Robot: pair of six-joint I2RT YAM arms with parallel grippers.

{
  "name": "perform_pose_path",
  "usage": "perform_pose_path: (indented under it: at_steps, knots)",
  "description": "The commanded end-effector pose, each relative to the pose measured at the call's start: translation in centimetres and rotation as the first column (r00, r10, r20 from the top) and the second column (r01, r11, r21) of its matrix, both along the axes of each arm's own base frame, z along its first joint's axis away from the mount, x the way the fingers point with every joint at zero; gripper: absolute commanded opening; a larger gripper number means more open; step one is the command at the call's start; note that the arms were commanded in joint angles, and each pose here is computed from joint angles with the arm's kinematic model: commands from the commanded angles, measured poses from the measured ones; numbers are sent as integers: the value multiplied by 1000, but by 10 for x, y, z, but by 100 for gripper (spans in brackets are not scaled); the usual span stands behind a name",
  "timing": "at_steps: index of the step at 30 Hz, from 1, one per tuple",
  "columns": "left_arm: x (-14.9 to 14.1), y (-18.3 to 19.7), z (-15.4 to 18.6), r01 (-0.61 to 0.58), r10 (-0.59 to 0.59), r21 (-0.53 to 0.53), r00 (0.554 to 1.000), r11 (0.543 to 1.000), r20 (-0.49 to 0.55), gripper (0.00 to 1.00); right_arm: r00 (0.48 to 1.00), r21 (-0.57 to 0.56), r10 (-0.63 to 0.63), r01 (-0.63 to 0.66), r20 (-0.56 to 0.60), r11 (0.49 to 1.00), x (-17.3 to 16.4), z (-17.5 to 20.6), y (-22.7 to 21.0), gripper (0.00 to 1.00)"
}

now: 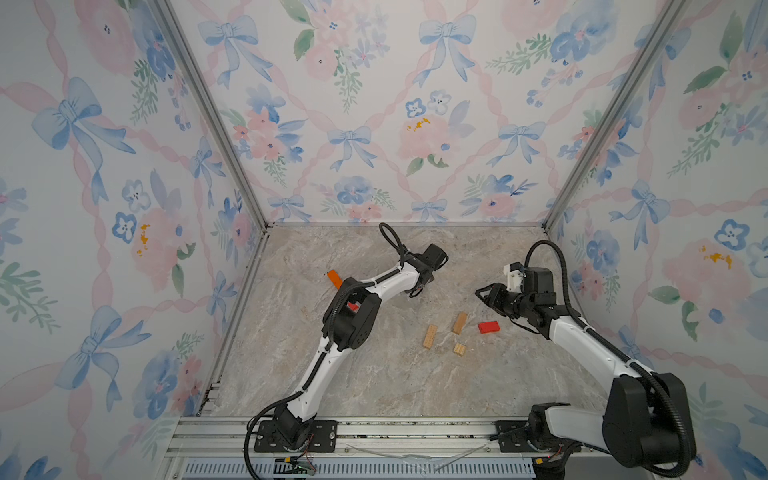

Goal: Assemble the letter v with building blocks
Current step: Place the building block at the center of the board, then pick up the building block from the center of the board.

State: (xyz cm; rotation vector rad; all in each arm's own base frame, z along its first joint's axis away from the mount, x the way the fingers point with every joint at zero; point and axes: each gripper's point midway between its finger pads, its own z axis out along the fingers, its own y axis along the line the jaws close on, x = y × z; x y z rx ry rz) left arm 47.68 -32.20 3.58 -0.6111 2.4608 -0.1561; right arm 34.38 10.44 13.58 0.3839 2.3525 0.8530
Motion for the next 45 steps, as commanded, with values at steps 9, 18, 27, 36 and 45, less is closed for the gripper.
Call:
perform_pose_path:
  at_steps: [9, 18, 27, 36, 45]
  knots:
    - [-2, 8, 36, -15, 16, -32, 1000, 999, 22, 76, 1000, -2, -1, 1, 0, 1000, -5, -1, -4, 42]
    - [-1, 12, 123, 33, -22, -68, 987, 997, 157, 79, 1000, -4, 10, -9, 10, 1000, -9, 5, 2, 56]
    - [-13, 22, 206, 225, -229, 47, 923, 973, 310, 81, 995, -85, 101, -101, -5, 991, -11, 3, 43, 60]
    - [-59, 61, 234, 363, -316, 13, 792, 932, 522, 80, 981, -166, 184, -191, -54, 968, -22, -8, 90, 60]
    - [-124, 102, 247, 455, -433, 125, 676, 882, 596, 80, 954, -258, 274, -296, -119, 920, -39, -28, 134, 59]
